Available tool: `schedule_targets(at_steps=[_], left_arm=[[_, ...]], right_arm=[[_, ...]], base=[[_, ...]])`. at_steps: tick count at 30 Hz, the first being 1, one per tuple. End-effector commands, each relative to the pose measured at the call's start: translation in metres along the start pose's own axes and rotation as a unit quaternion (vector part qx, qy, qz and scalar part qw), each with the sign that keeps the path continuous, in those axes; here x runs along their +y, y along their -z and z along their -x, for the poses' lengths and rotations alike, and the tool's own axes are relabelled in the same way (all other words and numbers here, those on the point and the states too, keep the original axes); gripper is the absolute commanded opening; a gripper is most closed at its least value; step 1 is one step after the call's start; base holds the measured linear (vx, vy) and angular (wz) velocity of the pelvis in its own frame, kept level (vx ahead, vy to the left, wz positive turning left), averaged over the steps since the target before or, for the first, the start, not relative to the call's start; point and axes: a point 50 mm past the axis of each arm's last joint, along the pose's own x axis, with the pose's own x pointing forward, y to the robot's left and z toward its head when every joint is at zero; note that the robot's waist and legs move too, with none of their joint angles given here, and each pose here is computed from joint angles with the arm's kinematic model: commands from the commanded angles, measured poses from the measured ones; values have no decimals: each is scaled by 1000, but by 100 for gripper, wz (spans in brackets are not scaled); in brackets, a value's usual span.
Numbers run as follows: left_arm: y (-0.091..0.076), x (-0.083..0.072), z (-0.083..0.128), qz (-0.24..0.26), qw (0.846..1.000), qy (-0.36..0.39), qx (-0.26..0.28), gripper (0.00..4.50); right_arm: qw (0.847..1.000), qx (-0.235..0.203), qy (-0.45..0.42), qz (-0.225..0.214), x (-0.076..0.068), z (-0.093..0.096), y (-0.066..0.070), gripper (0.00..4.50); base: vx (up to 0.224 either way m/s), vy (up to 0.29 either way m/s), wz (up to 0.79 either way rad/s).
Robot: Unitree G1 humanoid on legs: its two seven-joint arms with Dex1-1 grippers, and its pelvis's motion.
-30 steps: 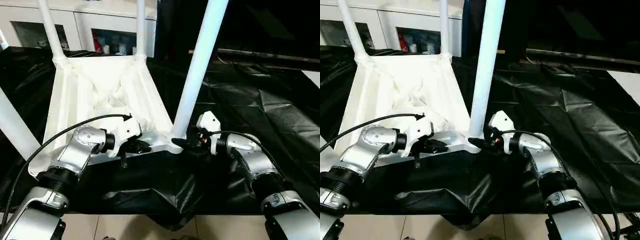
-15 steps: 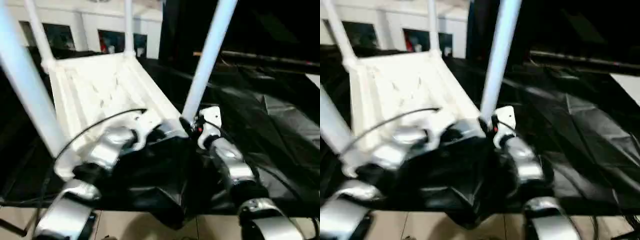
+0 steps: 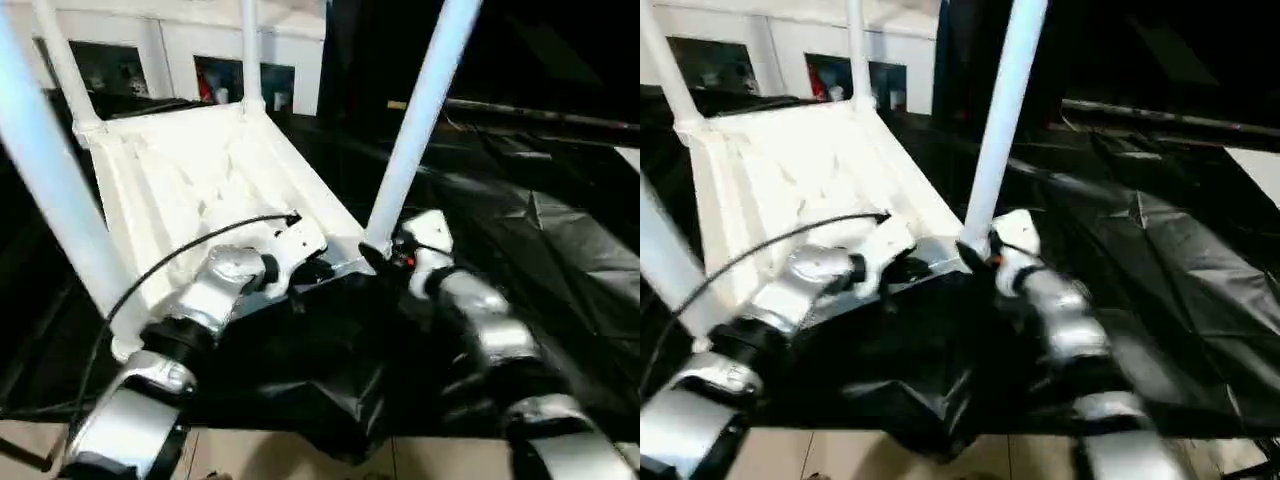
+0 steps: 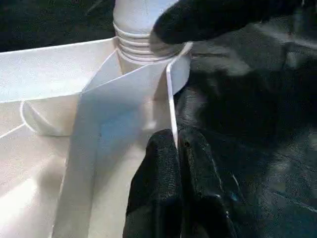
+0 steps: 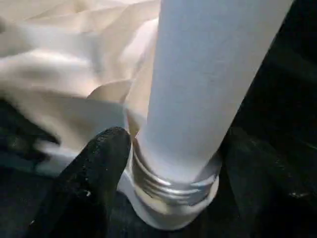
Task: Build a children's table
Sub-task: Rotate leg to tighten
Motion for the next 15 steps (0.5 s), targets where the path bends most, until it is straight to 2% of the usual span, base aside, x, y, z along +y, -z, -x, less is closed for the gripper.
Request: schedule_targets(at_steps=[1, 6, 9, 11, 13, 15], left_arm=[[26, -16, 0, 16, 996, 74, 49, 0], [33, -20, 20, -1, 986, 151, 65, 0], [35, -16, 22, -8, 988, 132, 80, 0], [34, -14, 20, -2, 991, 117, 72, 0], [33, -14, 20, 4, 991, 116, 63, 45], [32, -12, 19, 6, 993, 102, 55, 58]], right_arm=[[996, 11, -87, 16, 9, 4, -1, 318], [989, 30, -135, 50, 0, 17, -6, 318], [987, 34, -145, 54, 0, 18, -9, 318], [987, 34, -149, 53, 0, 17, -10, 318], [987, 34, -151, 53, 1, 17, -10, 322], [986, 32, -158, 52, 3, 16, -10, 322]], base=[[57, -6, -2], [21, -1, 0], [0, 0, 0], [0, 0, 0], [0, 0, 0], [0, 0, 0]])
